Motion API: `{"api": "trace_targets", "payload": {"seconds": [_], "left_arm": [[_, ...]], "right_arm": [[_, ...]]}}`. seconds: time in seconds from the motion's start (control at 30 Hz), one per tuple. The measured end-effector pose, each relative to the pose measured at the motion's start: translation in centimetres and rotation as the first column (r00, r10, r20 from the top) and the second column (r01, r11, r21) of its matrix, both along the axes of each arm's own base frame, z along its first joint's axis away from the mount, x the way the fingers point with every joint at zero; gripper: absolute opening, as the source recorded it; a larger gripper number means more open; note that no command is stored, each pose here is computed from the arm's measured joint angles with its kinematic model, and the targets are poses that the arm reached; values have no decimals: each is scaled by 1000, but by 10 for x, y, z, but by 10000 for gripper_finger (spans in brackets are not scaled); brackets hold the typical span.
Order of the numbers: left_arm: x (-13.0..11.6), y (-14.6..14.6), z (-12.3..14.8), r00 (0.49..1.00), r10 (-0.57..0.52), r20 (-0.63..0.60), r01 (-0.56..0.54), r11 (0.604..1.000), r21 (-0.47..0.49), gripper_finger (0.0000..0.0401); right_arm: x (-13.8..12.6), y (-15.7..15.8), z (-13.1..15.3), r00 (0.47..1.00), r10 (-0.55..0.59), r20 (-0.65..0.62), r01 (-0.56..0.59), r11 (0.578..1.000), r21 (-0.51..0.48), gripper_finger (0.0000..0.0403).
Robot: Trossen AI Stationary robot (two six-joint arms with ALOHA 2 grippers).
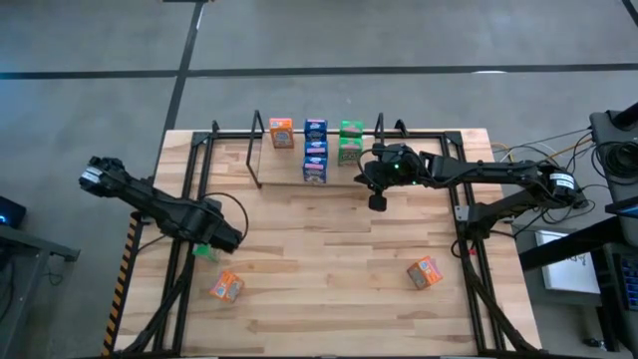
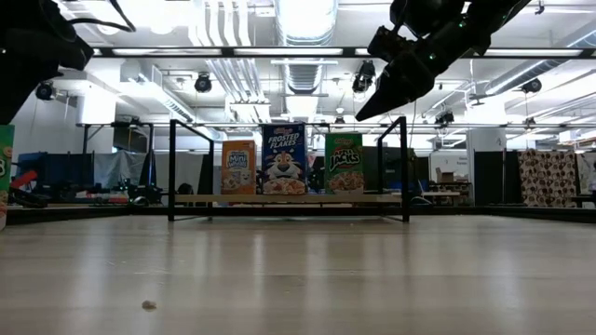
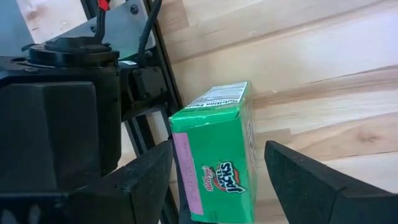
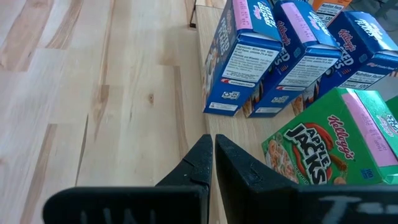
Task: Stack cereal on shelf
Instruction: Put the green cereal box aligned with the green cereal box on the shelf
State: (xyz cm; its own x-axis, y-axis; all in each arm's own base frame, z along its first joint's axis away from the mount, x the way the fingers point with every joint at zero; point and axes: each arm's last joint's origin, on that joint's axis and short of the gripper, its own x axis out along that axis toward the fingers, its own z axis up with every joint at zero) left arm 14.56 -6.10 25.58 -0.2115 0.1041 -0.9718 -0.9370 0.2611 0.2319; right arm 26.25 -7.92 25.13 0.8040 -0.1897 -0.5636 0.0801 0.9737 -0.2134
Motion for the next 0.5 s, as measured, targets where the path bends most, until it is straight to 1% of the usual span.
{"api": "trace_targets", "payload": {"seconds": [0.3,0.5], "left_arm": [[-4,-1,-12,1000,3,-26,-3,1000,14,235],[-1,-2,-17,1000,4,2,-4,1000,-1,233]], "right_arm": [[-1,0,-2,1000,-1,-19,1,1000,6,9],[-1,0,-2,1000,0,-19,1,1000,6,9]]}}
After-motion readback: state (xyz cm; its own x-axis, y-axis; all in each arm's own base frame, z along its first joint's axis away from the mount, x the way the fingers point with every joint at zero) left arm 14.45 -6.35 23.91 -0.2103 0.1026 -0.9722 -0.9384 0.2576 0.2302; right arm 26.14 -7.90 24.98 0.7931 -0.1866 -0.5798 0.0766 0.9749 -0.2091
